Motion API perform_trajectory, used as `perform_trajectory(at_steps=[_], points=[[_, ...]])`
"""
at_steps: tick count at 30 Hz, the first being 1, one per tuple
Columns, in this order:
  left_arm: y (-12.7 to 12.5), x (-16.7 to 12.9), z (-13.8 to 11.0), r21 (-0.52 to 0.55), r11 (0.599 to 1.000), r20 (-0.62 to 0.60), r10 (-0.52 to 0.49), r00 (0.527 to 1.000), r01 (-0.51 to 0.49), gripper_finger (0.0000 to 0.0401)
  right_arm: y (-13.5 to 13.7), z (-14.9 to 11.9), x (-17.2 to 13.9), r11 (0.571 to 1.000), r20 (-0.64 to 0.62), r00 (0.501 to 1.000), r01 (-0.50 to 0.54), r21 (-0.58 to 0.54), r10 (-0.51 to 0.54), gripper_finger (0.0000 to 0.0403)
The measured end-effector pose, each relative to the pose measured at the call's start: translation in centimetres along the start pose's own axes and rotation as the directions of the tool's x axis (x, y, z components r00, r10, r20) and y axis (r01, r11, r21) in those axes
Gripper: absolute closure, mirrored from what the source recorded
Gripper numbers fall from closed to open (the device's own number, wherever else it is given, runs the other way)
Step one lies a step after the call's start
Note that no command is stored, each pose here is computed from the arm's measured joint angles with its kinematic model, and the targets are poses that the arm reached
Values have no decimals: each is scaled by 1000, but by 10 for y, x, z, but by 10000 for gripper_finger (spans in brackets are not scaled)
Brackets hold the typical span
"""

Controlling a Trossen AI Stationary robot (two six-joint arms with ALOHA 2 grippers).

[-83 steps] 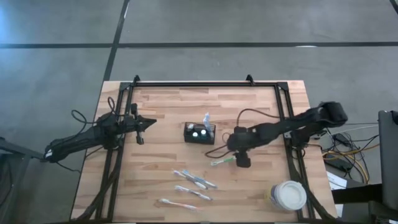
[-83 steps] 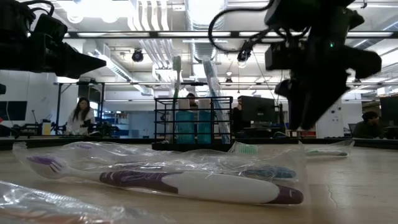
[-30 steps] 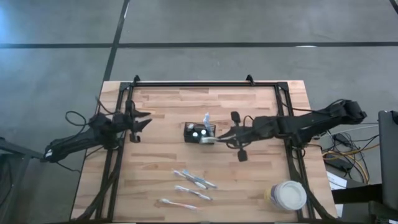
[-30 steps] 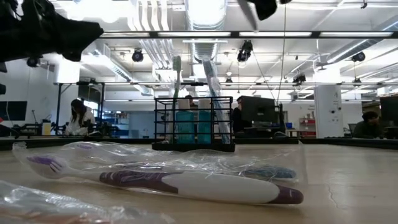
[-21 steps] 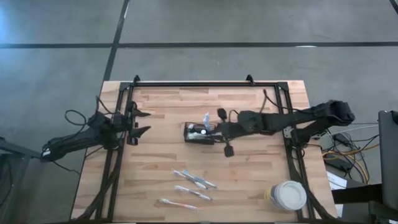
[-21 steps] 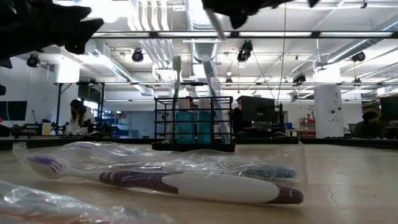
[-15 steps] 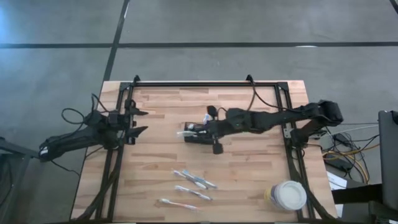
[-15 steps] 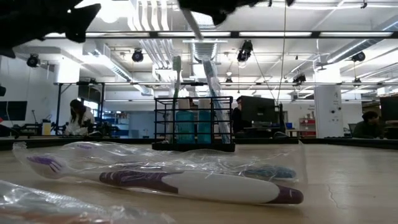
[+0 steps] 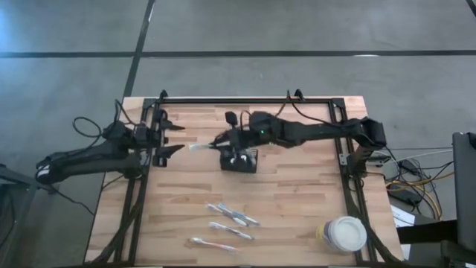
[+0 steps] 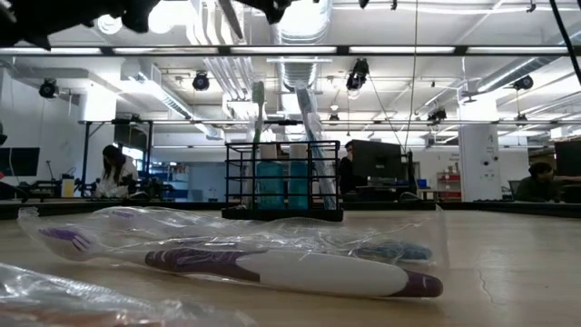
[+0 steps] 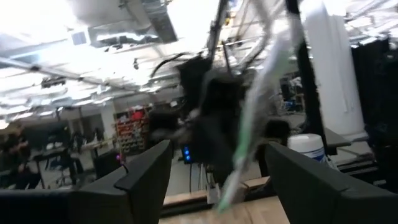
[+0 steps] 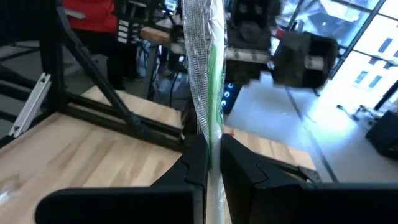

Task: Pick & Place toothbrushing station
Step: Put the green toothbrush into the wire organizer

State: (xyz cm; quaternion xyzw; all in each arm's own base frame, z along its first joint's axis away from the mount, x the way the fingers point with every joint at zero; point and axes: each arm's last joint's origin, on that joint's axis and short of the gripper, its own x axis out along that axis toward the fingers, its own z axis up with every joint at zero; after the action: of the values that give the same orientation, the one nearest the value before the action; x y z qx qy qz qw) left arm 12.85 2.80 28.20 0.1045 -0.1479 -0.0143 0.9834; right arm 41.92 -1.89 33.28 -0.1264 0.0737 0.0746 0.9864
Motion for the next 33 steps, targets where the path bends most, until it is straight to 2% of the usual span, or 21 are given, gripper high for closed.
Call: perform_trajectory(at_steps=[7,12,16,19,24,33], points=[[8,25,13,11,999,-21,-35,999,35,137,-19,-2,-4,1000,11,1000,14,20,-14,383],[14,42,8,12,1000,-71,-15,997,16,137,-19,1,-5,1000,35,999,1,6,-2,383],[16,54,0,-7,999,-105,-48,993,47,137,-20,3,-5,1000,41,999,4,-3,-4,383],[18,62,7,8,997,-57,-72,996,72,137,-20,4,-5,1000,42,999,5,-4,-4,383],[18,69,7,-2,992,-70,-128,989,128,137,-20,2,-5,1000,27,1000,2,-4,-2,383],[18,73,15,8,991,-42,-135,990,136,159,-21,2,-5,1000,35,999,8,-8,-7,383]])
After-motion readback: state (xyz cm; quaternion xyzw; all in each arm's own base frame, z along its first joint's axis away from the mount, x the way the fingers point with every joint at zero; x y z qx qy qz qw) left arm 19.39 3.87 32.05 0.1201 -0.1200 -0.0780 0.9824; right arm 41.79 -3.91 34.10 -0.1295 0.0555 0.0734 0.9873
